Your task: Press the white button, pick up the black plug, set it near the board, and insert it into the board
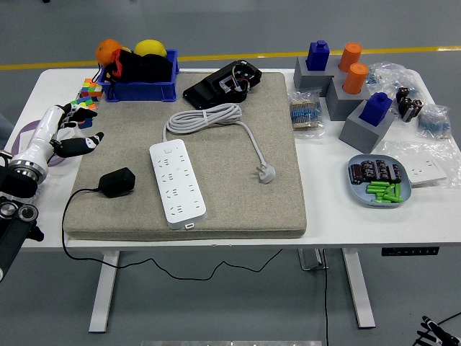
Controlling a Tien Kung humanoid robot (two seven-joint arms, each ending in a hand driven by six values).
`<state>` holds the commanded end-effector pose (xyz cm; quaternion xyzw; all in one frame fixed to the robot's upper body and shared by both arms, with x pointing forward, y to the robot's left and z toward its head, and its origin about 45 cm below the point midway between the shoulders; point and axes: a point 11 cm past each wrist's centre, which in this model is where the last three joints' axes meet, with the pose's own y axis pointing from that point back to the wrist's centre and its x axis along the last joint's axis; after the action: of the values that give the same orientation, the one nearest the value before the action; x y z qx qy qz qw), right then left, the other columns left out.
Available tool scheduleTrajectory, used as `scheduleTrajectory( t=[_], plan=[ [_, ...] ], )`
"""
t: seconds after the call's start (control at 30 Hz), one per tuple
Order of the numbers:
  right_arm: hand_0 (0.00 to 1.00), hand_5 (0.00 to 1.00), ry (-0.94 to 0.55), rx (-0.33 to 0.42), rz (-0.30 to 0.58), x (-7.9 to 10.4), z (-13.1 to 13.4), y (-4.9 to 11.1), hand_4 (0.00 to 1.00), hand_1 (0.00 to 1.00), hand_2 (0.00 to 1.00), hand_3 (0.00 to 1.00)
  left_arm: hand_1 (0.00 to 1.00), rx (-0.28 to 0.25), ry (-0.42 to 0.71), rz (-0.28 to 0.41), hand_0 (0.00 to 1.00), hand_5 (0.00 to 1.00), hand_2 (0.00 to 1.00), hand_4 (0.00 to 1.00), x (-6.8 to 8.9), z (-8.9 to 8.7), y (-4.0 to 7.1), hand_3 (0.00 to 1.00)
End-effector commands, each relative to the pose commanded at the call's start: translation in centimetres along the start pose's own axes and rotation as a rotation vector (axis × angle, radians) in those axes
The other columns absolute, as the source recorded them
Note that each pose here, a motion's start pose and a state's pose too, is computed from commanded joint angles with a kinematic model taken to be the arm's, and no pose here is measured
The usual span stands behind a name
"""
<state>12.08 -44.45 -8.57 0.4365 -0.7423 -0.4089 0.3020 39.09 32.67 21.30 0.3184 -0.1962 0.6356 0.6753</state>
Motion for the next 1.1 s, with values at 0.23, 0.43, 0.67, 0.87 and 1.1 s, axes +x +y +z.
scheduleTrajectory(
  t=[0.23, 0.43, 0.67, 0.87, 1.1],
  plan=[
    [0.776, 0.471, -0.006, 0.007, -0.002, -0.2, -0.3, -0.1, 0.722, 0.609, 0.625, 0.621, 0.633, -0.043, -0.044, -0.099, 0.530, 0.002, 0.571, 0.416, -2.2, 2.4, -1.1, 0.640],
    [0.778, 0.471, -0.008, 0.006, 0.001, -0.1, -0.4, -0.1, 0.722, 0.608, 0.625, 0.621, 0.249, -0.027, -0.128, -0.184, 0.158, 0.002, 0.322, 0.002, -4.2, 3.7, -2.6, 0.630],
    [0.777, 0.471, -0.010, 0.011, 0.004, 0.0, -0.7, -0.1, 0.722, 0.609, 0.625, 0.622, 0.034, 0.057, -0.196, -0.270, 0.044, 0.002, 0.123, 0.002, -5.1, 4.4, -4.3, 0.739],
    [0.777, 0.471, -0.011, 0.013, 0.007, 0.1, -0.8, -0.1, 0.722, 0.609, 0.625, 0.622, 0.034, 0.155, -0.266, -0.317, 0.044, 0.002, 0.123, 0.002, -5.0, 4.7, -5.3, 0.739],
    [0.778, 0.471, -0.013, 0.015, 0.008, 0.2, -0.9, -0.1, 0.722, 0.608, 0.625, 0.621, 0.025, 0.221, -0.325, -0.366, 0.026, 0.002, 0.108, 0.002, -5.8, 4.3, -5.8, 0.725]
  ],
)
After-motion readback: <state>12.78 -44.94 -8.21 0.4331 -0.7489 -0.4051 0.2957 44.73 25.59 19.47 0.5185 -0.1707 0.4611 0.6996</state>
